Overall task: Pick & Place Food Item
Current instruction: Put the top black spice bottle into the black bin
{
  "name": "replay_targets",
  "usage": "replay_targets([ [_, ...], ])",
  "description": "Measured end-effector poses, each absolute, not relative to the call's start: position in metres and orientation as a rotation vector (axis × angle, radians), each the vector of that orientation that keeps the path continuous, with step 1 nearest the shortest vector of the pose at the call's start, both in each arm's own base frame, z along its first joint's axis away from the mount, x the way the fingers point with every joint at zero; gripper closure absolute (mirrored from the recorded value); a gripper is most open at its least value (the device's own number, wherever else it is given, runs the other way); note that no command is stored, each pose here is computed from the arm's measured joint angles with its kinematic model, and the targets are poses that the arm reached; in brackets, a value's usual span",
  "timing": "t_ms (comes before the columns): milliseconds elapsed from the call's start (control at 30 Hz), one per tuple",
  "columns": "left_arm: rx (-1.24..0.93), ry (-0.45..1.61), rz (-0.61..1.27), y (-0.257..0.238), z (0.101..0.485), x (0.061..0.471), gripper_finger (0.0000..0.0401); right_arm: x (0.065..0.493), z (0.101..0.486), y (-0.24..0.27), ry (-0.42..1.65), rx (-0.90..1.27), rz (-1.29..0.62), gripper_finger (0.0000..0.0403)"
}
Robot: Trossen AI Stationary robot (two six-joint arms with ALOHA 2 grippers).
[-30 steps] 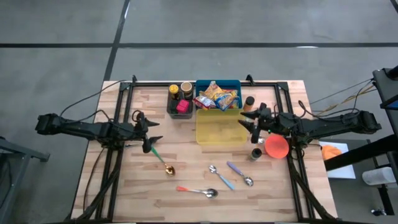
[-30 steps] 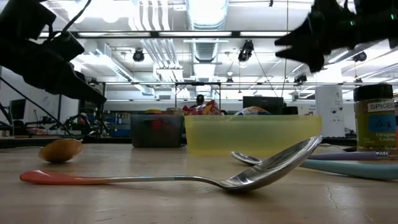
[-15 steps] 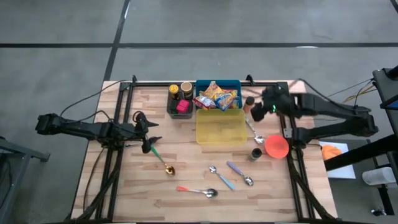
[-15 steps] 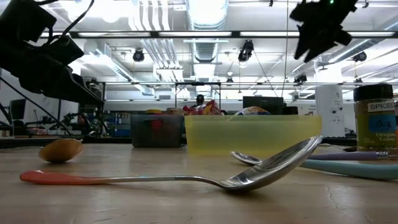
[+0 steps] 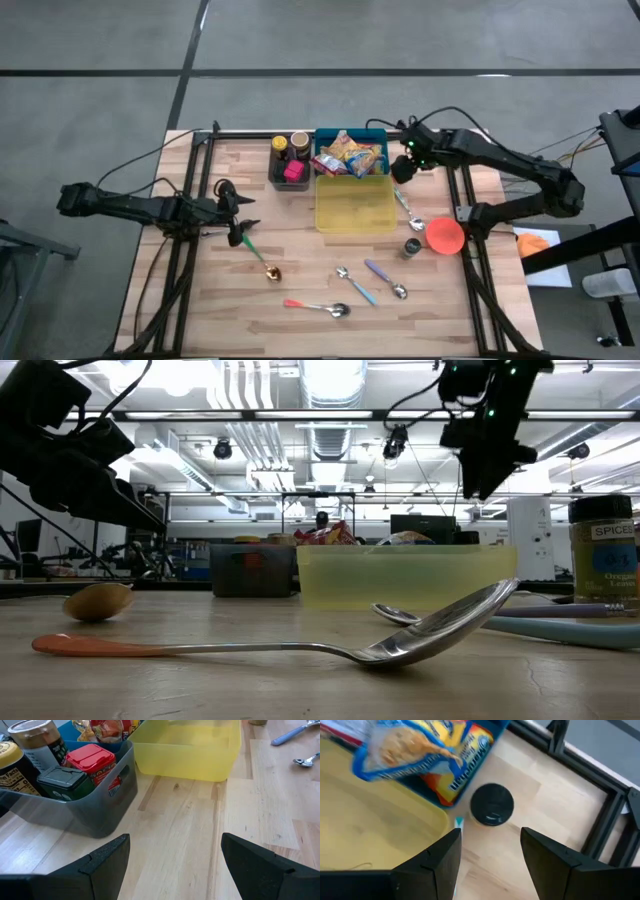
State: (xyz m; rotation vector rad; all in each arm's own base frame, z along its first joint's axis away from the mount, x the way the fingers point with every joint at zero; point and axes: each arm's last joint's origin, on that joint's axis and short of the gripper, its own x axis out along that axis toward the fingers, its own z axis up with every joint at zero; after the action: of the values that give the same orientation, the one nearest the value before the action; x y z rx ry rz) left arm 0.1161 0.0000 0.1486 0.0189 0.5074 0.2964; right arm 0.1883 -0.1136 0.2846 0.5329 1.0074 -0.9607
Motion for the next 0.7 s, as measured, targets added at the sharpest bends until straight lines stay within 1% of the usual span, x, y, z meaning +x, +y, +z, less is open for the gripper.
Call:
replay_targets([
  [200,0.019,0.508,0.296,0.0,0.149,0.116,0.0084,0.194,0.268,-0.123,1.082,0.547,-0.977,0.0199],
  [400,0.02,0.511,0.296,0.0,0.148,0.116,0.0084,0.195,0.267,-0.129,1.062,0.548,-0.976,0.0199],
  [533,0.02,0.511,0.296,0.0,0.148,0.116,0.0084,0.197,0.27,-0.13,1.017,0.541,-0.964,0.0187],
  [700,0.02,0.514,0.297,0.0,0.148,0.116,0.0084,0.197,0.268,-0.131,1.021,0.538,-0.97,0.0169],
])
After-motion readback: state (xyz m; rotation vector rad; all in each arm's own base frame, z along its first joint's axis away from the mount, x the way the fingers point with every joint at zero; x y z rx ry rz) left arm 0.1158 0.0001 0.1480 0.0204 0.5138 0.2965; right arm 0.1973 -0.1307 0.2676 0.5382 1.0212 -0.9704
